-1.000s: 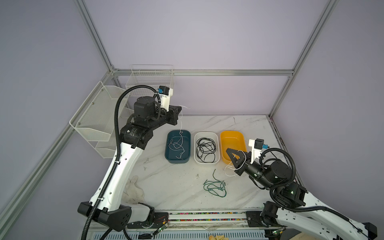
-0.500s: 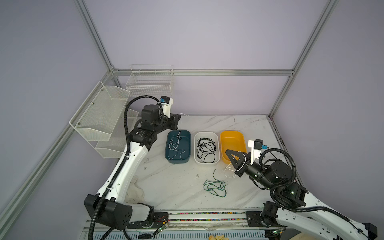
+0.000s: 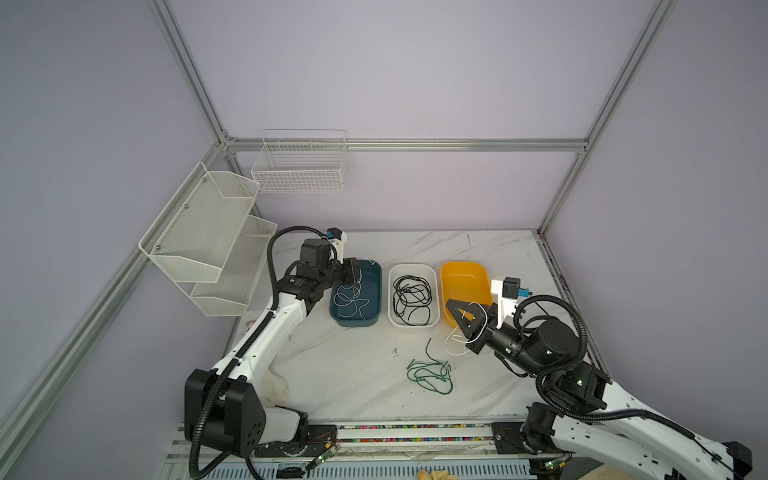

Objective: Untangle the cables
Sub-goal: 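Lower the white wire into the teal tray with the left gripper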

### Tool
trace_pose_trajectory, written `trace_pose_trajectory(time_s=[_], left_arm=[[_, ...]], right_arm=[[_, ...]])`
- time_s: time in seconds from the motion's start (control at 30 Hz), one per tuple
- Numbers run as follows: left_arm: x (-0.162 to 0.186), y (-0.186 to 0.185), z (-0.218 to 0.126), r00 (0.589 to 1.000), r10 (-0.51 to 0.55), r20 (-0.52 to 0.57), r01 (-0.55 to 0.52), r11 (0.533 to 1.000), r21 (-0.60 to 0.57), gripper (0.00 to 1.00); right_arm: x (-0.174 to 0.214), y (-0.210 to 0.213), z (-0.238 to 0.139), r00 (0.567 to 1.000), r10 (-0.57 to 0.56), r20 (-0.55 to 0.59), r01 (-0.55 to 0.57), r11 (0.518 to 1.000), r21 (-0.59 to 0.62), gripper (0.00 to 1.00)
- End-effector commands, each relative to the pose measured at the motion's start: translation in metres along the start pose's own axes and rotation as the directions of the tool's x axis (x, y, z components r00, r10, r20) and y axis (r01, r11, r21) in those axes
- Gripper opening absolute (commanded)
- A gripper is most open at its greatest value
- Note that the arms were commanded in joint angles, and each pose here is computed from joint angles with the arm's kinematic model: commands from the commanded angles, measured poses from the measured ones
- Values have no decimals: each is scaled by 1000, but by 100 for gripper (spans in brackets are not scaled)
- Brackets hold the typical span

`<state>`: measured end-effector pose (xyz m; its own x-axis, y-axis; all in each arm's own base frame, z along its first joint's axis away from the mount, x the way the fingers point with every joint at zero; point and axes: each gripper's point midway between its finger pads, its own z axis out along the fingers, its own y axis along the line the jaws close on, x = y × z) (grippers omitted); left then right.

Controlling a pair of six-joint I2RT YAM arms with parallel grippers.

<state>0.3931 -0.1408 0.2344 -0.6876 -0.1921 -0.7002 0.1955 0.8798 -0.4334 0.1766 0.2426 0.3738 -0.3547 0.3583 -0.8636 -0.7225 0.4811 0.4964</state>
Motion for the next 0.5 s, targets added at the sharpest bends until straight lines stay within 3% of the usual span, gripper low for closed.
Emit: trace_pose_trajectory(time_s=[0.0,0.23,0.47], left_arm=[[19,18,11,995,-82,-60,78,995,-63,0],[63,39,47,951,-173,-256,144,981,-130,0],[67,42,48,937,-188,-295,145,976,-162,1]], right_arm=[[-8,8,1,1000,0,30,1,999,-38,0],[-8,10,-1,1000,9,30,-7,999,-54,0],[-10,11,-5,1000,9,29,-8,999,-51,0]])
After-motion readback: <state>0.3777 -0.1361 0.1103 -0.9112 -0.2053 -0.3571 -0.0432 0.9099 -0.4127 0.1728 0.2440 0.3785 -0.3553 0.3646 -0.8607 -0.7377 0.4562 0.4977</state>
